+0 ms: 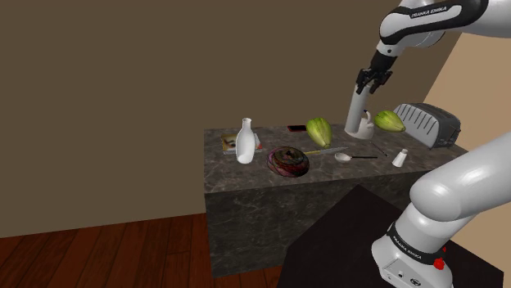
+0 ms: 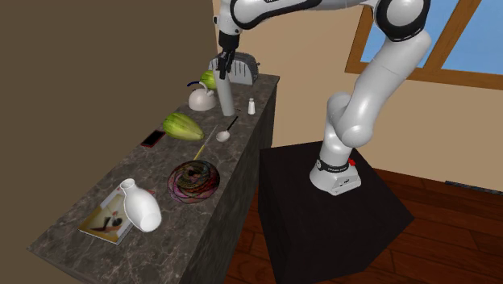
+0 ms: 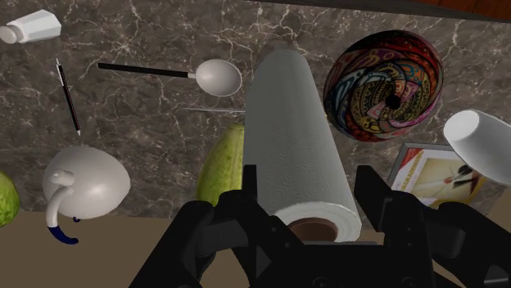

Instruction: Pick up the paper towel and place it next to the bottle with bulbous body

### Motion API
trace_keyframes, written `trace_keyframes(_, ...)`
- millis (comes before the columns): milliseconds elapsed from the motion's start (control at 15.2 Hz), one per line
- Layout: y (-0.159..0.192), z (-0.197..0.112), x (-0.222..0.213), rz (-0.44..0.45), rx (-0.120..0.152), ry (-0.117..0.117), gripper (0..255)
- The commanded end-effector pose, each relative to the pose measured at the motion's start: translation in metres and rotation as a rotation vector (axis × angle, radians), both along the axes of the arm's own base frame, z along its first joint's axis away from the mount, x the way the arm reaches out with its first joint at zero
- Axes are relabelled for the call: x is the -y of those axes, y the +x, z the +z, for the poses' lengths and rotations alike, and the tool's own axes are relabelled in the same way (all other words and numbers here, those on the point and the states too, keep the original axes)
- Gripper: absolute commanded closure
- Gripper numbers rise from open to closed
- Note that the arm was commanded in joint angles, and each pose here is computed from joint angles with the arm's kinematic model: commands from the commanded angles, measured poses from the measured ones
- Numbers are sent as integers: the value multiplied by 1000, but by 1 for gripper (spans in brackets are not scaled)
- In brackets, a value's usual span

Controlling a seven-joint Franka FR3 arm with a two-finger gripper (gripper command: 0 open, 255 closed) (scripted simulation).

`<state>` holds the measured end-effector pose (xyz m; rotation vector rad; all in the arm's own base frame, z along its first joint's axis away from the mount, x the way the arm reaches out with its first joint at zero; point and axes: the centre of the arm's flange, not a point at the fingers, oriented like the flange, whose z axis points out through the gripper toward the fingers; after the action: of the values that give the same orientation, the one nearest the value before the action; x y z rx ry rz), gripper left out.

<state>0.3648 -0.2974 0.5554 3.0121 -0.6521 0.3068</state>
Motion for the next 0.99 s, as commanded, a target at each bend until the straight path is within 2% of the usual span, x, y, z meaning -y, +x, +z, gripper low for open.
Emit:
trace_keyframes(0, 0, 10, 0, 0, 0, 0, 255)
trace_keyframes(594, 0, 55, 0, 0, 0, 0, 255)
trace_keyframes(924, 36, 55, -55, 0, 0, 0, 255)
